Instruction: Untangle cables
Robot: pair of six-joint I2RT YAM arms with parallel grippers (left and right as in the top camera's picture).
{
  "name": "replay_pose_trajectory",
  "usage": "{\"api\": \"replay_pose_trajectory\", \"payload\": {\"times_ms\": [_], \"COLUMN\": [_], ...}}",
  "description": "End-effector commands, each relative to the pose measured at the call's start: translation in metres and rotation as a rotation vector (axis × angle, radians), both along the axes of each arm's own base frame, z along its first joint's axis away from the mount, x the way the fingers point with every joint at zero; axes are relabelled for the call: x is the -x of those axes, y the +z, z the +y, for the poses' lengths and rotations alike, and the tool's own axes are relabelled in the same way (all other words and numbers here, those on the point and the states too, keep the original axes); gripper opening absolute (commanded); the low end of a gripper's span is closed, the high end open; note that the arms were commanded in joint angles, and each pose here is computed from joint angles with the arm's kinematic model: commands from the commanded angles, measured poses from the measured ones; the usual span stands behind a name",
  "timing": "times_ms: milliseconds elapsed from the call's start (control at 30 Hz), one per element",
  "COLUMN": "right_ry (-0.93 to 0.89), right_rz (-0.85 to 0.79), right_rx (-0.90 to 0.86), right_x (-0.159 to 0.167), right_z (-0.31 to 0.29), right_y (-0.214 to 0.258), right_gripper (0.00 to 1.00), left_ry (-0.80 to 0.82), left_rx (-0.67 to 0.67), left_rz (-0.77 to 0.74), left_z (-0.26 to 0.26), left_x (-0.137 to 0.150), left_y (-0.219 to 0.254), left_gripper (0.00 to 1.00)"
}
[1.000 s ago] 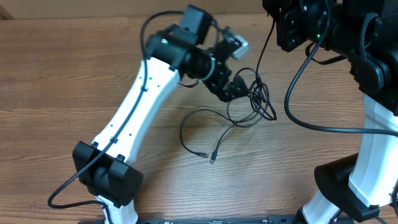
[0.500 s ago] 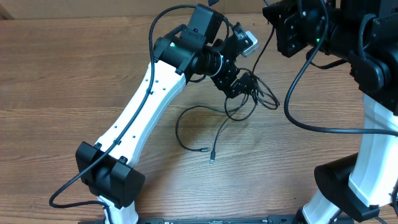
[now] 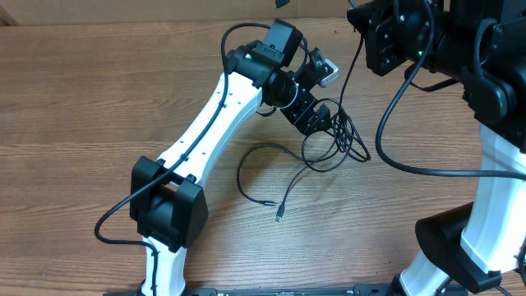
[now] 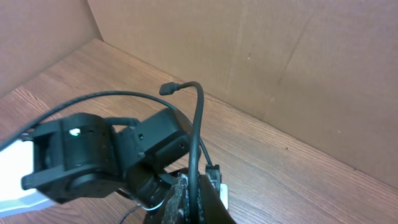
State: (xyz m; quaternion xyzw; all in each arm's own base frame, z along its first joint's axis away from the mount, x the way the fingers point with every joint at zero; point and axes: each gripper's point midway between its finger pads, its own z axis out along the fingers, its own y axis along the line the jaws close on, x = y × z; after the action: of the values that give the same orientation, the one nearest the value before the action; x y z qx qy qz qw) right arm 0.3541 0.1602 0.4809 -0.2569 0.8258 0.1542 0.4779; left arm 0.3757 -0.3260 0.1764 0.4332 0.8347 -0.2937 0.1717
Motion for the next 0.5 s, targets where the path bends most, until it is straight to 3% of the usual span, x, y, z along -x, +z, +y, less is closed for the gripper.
{"api": "replay_pose_trajectory", "payload": {"times_ms": [0, 33, 67, 300, 467], "right_ry": [-0.001, -0.001, -0.002, -0.002, -0.048], "right_rz": [-0.019, -0.019, -0.019, -0.018, -0.025], "right_rx": [-0.003, -0.003, -0.003, -0.002, 0.022], "right_x": [0.001, 0.001, 0.001, 0.001, -0.003], "right_z": [0.0, 0.0, 0.0, 0.0, -0.008], "right_y": [0.005, 0.005, 0.005, 0.005, 0.004], "right_gripper": [0.04, 0.04, 0.04, 0.04, 0.04], "left_ry": [-0.017, -0.011, -0.009, -0.011, 0.133], "left_rx": [0.056, 0.06, 0.067, 0.08, -0.08], "left_rz": [-0.021, -0.018, -0.012, -0.002, -0.027], "left_z": [-0.008, -0.009, -0.01, -0.009, 0.032], "left_x": [-0.001, -0.001, -0.001, 0.0, -0.015], "left_y": [0.013, 0.014, 0.015, 0.017, 0.019], "left_gripper": [0.58, 0.17, 0.04, 0.04, 0.04]}}
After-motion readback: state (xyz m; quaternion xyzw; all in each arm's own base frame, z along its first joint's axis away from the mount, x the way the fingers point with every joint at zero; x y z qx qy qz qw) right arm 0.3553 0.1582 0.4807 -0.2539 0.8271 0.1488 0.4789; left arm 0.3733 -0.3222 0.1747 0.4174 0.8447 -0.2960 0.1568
